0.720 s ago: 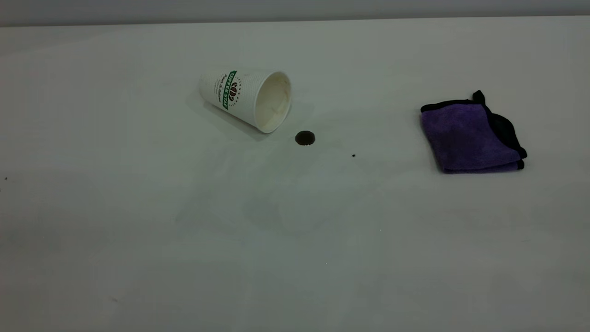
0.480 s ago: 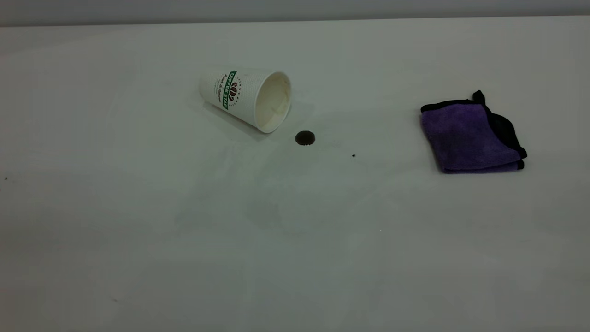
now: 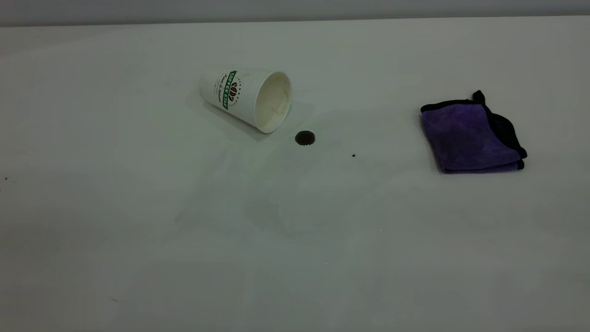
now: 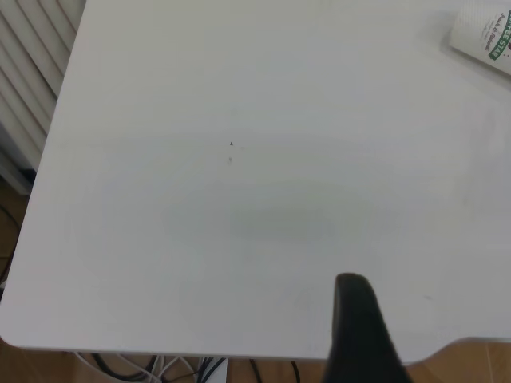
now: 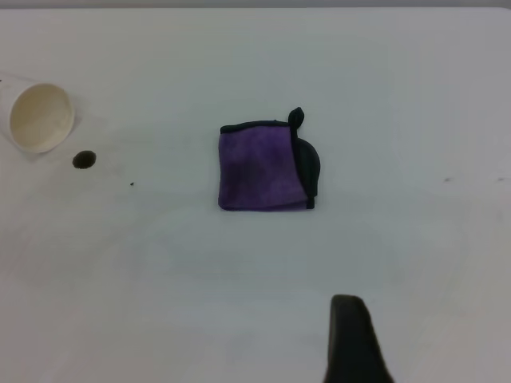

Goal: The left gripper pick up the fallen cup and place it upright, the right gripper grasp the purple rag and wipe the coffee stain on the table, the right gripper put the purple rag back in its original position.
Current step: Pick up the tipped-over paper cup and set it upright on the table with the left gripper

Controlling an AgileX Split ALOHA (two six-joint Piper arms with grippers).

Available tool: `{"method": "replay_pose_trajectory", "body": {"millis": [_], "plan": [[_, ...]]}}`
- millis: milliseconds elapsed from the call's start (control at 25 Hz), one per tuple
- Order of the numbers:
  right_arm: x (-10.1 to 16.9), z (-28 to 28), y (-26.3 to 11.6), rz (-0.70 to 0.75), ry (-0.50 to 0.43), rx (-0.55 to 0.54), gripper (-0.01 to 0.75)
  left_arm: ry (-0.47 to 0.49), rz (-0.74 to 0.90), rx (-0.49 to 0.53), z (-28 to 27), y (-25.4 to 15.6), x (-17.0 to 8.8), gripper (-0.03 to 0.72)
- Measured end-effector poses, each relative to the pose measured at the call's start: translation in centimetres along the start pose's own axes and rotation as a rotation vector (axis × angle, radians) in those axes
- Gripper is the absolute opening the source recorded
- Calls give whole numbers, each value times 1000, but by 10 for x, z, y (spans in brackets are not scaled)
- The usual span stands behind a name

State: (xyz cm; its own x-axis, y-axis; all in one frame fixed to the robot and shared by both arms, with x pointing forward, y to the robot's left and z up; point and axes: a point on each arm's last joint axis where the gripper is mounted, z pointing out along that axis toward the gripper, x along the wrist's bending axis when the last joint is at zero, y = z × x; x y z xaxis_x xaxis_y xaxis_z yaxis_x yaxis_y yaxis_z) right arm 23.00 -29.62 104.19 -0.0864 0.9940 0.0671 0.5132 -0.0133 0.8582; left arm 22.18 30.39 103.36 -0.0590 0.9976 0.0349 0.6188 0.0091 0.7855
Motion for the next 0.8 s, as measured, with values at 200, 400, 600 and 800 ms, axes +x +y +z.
{"method": "replay_pose_trajectory", "body": {"millis": [200,400,600,800], "plan": [[0,0,0,0,0,0,520,0,0,0,0,0,0,502],[0,0,0,0,0,0,520,0,0,0,0,0,0,502],[0,0,0,0,0,0,520,0,0,0,0,0,0,502],[0,0,0,0,0,0,520,6,-4,0,0,0,1,502]]}}
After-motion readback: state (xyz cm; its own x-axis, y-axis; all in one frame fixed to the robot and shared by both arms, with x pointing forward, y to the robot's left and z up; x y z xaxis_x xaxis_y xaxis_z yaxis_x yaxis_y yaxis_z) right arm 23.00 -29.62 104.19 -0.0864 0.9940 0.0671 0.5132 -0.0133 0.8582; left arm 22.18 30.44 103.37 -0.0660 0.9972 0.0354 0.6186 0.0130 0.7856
